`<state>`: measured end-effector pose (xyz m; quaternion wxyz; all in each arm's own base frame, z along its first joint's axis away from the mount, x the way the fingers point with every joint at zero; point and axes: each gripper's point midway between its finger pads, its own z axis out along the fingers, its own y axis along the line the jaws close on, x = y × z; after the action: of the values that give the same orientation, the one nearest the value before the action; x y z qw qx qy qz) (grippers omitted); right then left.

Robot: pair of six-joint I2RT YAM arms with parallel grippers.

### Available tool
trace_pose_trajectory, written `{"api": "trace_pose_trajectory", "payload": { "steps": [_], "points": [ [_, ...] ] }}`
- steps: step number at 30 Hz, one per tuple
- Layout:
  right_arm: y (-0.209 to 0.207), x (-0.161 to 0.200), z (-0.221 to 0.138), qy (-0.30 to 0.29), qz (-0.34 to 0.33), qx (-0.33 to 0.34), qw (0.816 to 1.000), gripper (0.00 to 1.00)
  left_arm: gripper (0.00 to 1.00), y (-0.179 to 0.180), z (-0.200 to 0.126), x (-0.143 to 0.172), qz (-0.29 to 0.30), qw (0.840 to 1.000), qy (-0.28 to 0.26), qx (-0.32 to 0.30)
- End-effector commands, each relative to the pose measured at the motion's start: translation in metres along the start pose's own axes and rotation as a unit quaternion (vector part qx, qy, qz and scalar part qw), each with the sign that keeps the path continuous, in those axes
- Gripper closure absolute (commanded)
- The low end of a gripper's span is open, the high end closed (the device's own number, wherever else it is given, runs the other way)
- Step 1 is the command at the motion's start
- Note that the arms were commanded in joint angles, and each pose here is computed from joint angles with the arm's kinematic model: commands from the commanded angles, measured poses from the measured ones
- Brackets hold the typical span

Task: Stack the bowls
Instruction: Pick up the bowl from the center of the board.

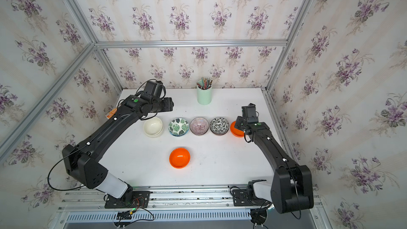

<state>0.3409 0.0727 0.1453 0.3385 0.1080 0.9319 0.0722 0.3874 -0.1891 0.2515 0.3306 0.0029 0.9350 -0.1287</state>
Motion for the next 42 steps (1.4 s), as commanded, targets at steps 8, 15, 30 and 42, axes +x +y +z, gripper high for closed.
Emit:
{"api": "trace_pose_trajectory", "payload": {
  "steps": [8, 15, 30, 42],
  "points": [
    [0.155, 0.116, -0.039, 0.087, -0.223, -0.205, 0.949, 0.54, 0.36, 0.021, 0.001, 0.009, 0.005, 0.999, 0.011, -0.041],
    [0.21, 0.181, -0.029, 0.14, -0.297, -0.237, 0.914, 0.54, 0.36, 0.022, -0.001, 0.008, 0.003, 0.999, 0.01, -0.044],
    [0.214, 0.22, 0.003, 0.181, -0.327, -0.191, 0.907, 0.6, 0.36, 0.024, -0.009, 0.005, 0.001, 0.999, 0.002, -0.044],
    [0.222, 0.213, -0.009, 0.167, -0.318, -0.215, 0.908, 0.9, 0.36, 0.025, -0.006, 0.007, 0.0, 0.999, 0.003, -0.043]
  ]
}}
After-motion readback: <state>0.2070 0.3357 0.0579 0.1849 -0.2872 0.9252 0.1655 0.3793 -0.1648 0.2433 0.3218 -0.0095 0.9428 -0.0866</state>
